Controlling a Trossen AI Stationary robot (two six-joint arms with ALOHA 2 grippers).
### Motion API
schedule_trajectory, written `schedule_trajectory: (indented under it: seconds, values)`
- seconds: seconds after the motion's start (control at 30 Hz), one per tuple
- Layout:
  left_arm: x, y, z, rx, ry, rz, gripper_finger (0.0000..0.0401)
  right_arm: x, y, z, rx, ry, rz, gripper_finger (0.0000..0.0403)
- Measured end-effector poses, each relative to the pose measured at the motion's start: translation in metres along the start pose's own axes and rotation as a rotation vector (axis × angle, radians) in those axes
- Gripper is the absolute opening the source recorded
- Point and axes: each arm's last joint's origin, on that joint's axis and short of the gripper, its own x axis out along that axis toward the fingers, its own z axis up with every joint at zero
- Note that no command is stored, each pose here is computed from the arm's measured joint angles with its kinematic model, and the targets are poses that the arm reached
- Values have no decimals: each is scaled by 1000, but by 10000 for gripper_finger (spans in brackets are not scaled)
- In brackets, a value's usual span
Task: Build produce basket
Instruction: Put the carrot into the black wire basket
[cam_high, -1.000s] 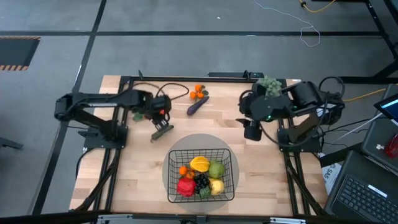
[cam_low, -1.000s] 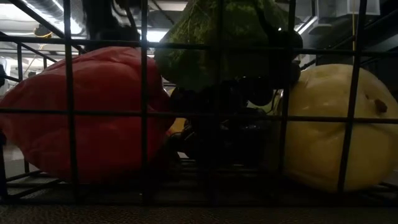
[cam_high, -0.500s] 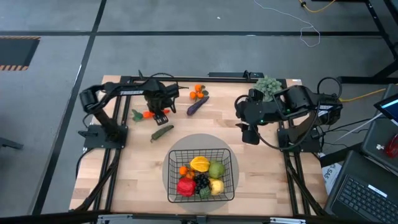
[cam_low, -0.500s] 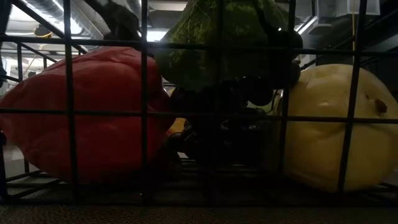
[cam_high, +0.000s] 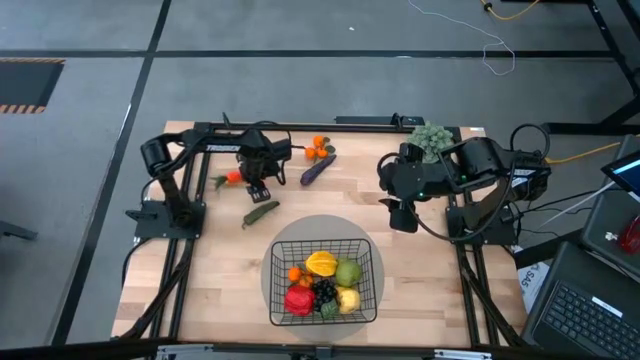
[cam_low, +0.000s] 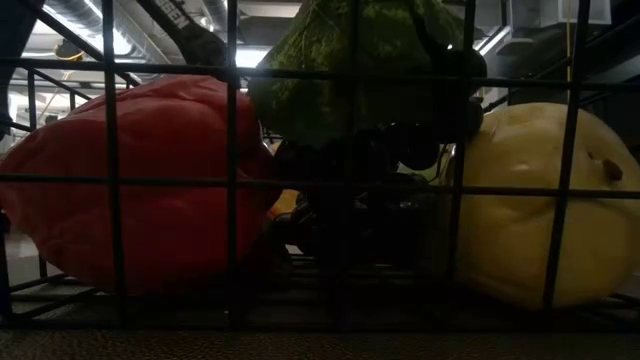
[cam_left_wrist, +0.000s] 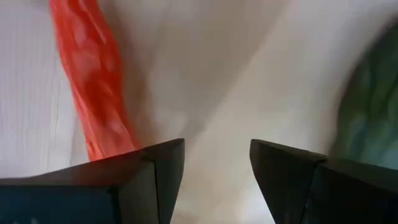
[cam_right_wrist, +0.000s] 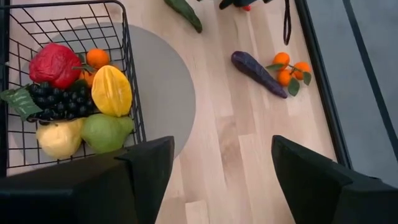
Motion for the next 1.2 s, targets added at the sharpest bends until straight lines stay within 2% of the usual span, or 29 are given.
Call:
schedule_trajectory:
  seconds: [0.13,0.2,0.3,0.37,0.7,0.93,1.07,1.2]
  values:
    - [-14,1,-3,-1,-10,27,171,0,-1,0,-21,1,-2,255]
    - [-19,3,-4,-5,-34,91,171,0,-1,0,-20,1,-3,255]
    - [-23,10,-5,-15,-47,252,171,1,-2,1,-13,1,-5,255]
    - [-22,16,-5,-6,-33,304,171,1,-2,1,-12,2,-5,255]
    - [-10,57,2,-36,-59,252,171,1,-2,1,15,2,-3,255]
    - [13,80,4,-78,25,220,171,1,-2,0,16,6,12,255]
    - [31,82,9,-80,77,149,171,1,-2,0,17,7,12,255]
    - [43,80,14,-69,118,142,171,1,-2,0,17,7,12,255]
